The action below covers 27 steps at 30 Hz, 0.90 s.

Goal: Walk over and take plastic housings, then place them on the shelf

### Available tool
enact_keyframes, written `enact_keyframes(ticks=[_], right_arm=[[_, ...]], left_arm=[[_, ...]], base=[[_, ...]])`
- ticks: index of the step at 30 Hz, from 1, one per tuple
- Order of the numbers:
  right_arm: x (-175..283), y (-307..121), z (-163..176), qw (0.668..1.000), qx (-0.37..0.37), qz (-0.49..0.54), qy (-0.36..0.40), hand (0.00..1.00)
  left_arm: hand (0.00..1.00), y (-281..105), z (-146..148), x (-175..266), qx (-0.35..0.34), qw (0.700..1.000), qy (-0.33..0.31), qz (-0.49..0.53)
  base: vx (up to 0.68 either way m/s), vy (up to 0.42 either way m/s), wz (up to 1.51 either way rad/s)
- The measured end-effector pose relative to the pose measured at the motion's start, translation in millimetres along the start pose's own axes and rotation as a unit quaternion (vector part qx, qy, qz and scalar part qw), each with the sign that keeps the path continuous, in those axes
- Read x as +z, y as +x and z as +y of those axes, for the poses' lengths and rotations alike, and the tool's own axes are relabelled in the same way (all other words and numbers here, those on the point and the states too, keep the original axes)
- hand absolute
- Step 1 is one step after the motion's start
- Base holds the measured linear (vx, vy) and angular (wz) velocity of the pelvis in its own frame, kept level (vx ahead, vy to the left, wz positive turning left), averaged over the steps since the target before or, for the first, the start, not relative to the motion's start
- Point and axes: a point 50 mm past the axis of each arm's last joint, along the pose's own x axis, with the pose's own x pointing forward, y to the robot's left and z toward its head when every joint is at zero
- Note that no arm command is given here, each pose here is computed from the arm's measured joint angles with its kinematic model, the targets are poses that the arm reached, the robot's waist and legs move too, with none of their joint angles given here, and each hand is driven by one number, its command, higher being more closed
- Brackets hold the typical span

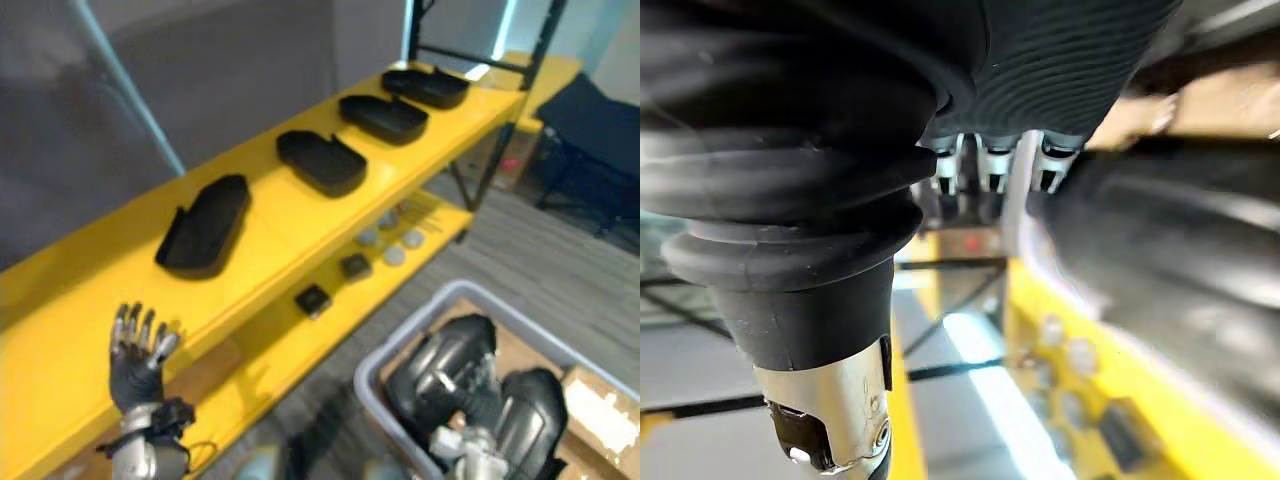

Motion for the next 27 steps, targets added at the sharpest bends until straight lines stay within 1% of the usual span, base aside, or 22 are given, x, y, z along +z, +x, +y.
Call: enact_keyframes(ticks=[2,5,8,10,11,13,14,16,17,21,23,25,27], right_arm=[[-3.1,-1.7,3.0,1.000,-0.005,0.008,0.012,0.00],[-2.8,-0.9,7.0,1.000,-0.003,0.004,0.007,0.00],[-5.0,0.8,8.3,1.000,-0.003,0.010,-0.005,0.00],[-8.2,2.0,7.6,1.000,-0.003,0.016,-0.022,0.00],[-9.4,1.9,6.9,1.000,-0.004,0.019,-0.023,0.00],[-14.6,1.1,-0.2,0.999,-0.017,0.033,-0.033,0.00],[-15.0,1.4,-1.6,0.998,-0.019,0.035,-0.038,0.00],[-16.2,1.9,-6.7,0.998,-0.027,0.038,-0.052,0.00],[-19.1,1.5,-9.6,0.997,-0.030,0.043,-0.063,0.00],[-20.1,0.9,-8.7,0.996,-0.022,0.043,-0.076,0.00],[-20.2,1.5,-7.6,0.996,-0.012,0.044,-0.078,0.00],[-20.5,2.1,-8.3,0.995,-0.004,0.047,-0.082,0.00],[-20.1,3.6,-9.4,0.995,0.002,0.048,-0.089,0.00]], left_arm=[[0.00,4.1,-4.2,6.5,-0.021,0.999,0.025,-0.023],[0.00,7.9,-0.4,17.4,-0.014,0.997,0.050,-0.053],[0.00,12.3,0.7,32.5,0.009,0.993,0.060,-0.097],[0.00,14.3,0.6,40.9,0.033,0.985,0.097,-0.138],[0.00,14.7,1.1,42.6,0.041,0.983,0.105,-0.147],[0.00,15.2,1.8,55.0,0.078,0.967,0.136,-0.201],[0.00,15.2,2.6,60.0,0.089,0.961,0.141,-0.218],[0.00,16.6,8.6,78.3,0.132,0.939,0.158,-0.276],[0.00,19.5,16.1,86.5,0.161,0.927,0.171,-0.294],[0.00,25.4,35.1,89.3,0.203,0.915,0.225,-0.267],[0.00,32.6,51.6,85.6,0.222,0.908,0.271,-0.228],[0.00,40.2,62.2,79.7,0.221,0.906,0.305,-0.195],[0.00,49.6,70.8,71.4,0.212,0.912,0.314,-0.156]], base=[[0.20,0.140,-0.20],[0.14,0.101,-0.12],[0.08,0.037,0.07],[0.00,0.006,0.06],[-0.01,-0.006,0.08],[-0.03,0.005,0.10],[-0.05,0.018,0.06],[-0.06,0.024,0.11],[-0.06,0.021,0.08],[-0.07,0.025,-0.04],[-0.08,0.002,-0.13],[-0.05,-0.024,-0.13],[-0.03,-0.027,-0.14]])
